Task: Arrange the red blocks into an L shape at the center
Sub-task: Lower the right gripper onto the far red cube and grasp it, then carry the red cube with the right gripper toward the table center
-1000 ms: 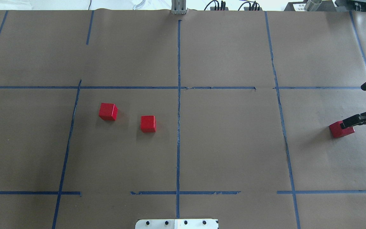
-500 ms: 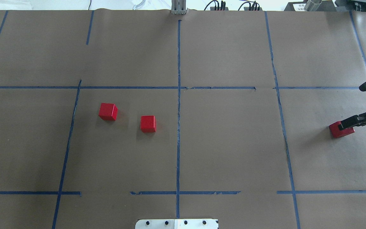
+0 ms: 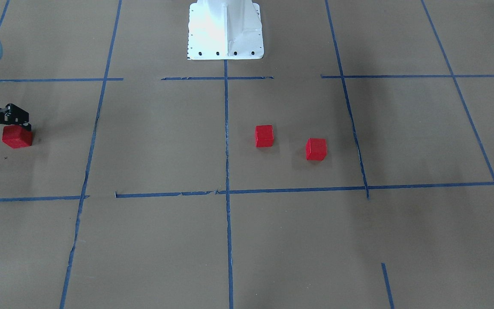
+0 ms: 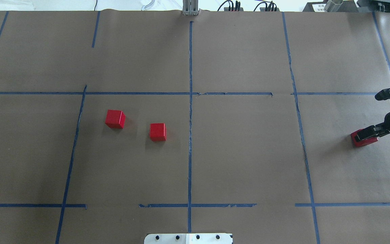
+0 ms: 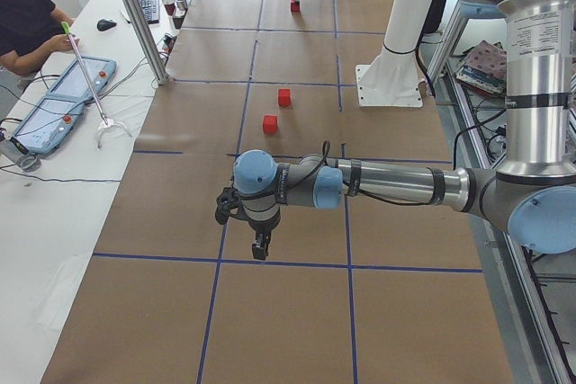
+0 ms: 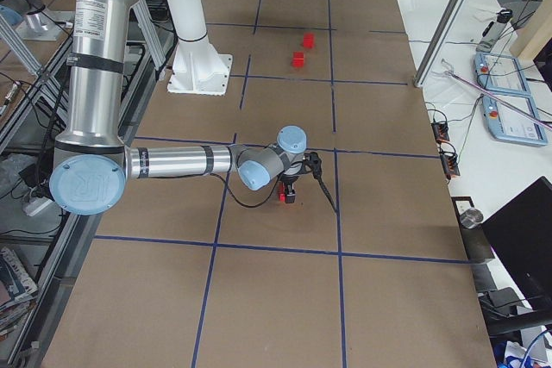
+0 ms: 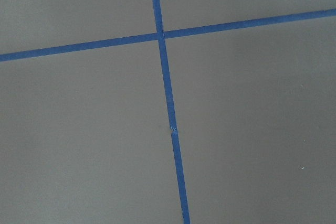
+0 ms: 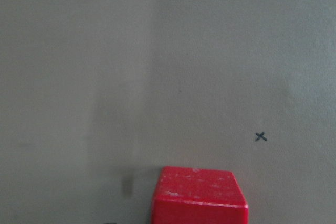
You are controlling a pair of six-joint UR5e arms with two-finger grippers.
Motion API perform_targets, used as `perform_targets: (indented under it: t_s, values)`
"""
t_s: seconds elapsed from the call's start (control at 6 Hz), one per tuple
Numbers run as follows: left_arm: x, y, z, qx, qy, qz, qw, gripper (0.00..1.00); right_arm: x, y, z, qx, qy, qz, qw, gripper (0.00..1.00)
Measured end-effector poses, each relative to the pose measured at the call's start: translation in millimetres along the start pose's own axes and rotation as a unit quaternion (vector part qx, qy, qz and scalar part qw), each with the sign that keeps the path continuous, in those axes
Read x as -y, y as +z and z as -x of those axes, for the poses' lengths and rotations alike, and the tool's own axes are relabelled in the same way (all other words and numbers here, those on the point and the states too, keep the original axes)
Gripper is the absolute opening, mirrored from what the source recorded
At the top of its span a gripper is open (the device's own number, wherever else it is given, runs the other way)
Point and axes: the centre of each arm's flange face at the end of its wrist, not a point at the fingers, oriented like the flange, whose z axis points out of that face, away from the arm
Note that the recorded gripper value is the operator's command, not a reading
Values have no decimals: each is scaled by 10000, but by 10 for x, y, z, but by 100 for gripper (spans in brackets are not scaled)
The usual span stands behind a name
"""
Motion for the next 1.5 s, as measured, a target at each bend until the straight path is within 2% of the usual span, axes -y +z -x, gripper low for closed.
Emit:
perform_targets:
  t_s: [0.17, 0.5, 0.83, 1.17, 1.5]
  values:
    - [-5, 9, 7, -1, -8, 10, 10000, 100, -10, 59, 5, -24, 4, 45, 10000, 0]
    - [-6, 2, 6, 0, -7, 3, 10000, 100, 8, 18, 81, 9, -44, 12, 10000, 0]
    - [-6, -2, 4, 0, -5, -2, 10000, 100, 181, -302, 785, 196, -332, -38, 9993, 0]
    - [-9, 9, 16, 3, -7, 8, 10000, 100, 580, -711, 2355, 338, -326, 118, 9988, 0]
    - [-4, 25, 31, 5, -10, 21, 10000, 100, 622, -564, 3984, 518, 9, 136, 9986, 0]
